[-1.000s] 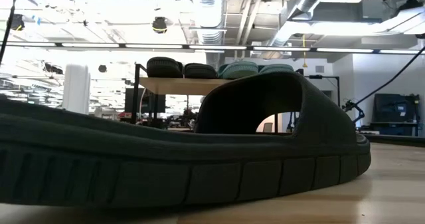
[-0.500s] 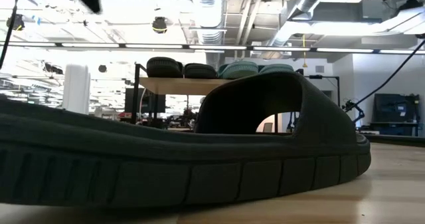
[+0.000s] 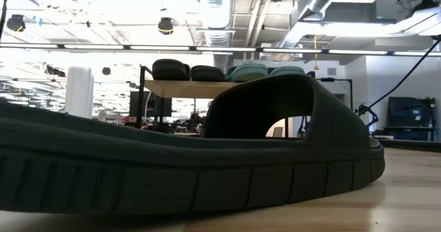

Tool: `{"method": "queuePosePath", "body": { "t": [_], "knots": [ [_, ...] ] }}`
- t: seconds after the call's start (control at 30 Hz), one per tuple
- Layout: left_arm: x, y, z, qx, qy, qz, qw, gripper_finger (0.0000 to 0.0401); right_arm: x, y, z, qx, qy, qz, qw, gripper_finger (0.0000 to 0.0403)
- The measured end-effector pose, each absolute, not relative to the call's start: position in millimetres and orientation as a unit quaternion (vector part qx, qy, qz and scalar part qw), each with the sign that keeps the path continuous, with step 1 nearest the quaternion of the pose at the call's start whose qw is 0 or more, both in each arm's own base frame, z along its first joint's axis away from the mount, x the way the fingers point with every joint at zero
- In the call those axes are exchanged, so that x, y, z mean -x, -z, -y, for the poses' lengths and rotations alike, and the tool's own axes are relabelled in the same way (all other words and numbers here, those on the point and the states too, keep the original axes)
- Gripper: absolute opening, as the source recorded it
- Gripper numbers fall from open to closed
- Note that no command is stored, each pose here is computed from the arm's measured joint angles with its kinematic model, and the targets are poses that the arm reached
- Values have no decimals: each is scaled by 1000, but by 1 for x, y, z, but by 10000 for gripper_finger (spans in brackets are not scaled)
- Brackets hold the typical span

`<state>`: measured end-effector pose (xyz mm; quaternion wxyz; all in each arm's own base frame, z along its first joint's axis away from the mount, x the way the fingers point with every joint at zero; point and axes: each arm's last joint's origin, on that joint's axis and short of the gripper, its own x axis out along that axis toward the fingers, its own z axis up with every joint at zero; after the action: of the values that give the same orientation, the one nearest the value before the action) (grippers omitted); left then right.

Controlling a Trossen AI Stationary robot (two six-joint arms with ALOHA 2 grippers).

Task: Pick and place slides into the shelf
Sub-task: Put the black slipper under the shelf

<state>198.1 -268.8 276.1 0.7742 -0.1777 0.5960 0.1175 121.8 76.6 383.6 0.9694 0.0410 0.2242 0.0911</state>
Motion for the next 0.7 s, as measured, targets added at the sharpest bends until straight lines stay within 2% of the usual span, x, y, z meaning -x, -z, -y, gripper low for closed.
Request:
{"method": "queuePosePath", "body": {
  "t": [0.13,0.4,0.7],
  "knots": [
    [-186,-269,281,188,-115,-628,746,0,-122,-384,-76,-32,-82,-220,971,161],
    [-171,-258,283,180,-157,-649,723,0,-122,-384,-76,-32,-81,-220,972,161],
    [-159,-255,283,163,-183,-638,730,12,-122,-384,-76,-32,-81,-220,972,161]
  ]
}}
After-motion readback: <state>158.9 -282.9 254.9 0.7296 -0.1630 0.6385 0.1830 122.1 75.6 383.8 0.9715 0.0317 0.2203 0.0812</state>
